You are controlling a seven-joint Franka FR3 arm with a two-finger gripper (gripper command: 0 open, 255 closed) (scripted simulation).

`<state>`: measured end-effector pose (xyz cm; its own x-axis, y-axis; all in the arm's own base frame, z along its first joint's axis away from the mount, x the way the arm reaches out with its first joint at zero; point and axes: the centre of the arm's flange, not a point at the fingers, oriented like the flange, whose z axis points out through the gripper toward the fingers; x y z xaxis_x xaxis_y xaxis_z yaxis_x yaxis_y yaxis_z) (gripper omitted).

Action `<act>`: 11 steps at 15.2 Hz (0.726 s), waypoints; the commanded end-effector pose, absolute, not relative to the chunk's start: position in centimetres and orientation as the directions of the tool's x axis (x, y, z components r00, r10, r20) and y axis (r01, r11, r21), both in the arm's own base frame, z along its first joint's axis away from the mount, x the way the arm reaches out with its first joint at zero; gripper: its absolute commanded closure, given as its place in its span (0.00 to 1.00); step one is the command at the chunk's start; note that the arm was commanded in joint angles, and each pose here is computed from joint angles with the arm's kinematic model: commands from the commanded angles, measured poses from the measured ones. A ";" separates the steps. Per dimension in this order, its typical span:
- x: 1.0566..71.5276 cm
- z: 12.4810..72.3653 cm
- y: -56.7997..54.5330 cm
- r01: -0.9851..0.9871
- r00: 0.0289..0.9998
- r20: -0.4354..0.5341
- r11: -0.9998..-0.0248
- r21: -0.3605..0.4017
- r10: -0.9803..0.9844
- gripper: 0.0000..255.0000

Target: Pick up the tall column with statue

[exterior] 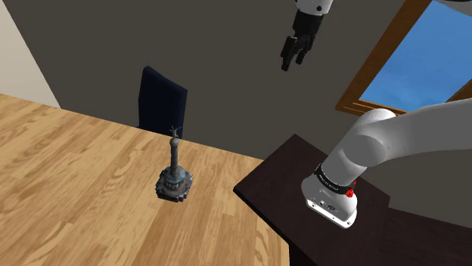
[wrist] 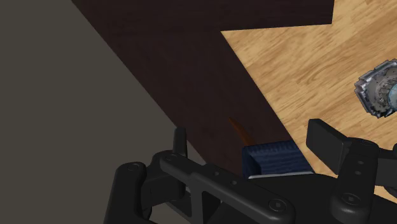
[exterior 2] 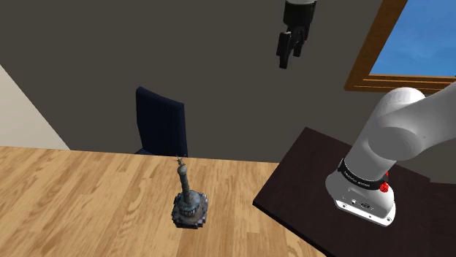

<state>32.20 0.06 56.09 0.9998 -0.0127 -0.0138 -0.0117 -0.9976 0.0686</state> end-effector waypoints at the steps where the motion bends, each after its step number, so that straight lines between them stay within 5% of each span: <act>1: 32.2 56.1 0.1 -0.012 1.000 -0.014 -0.998 0.069 -0.013 0.00; 11: 34.8 52.3 11.7 -0.014 1.000 -0.008 -1.000 0.021 -0.014 0.00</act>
<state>34.57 10.44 52.73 0.9999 -0.0127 -0.0092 -0.0124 -0.9995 0.0274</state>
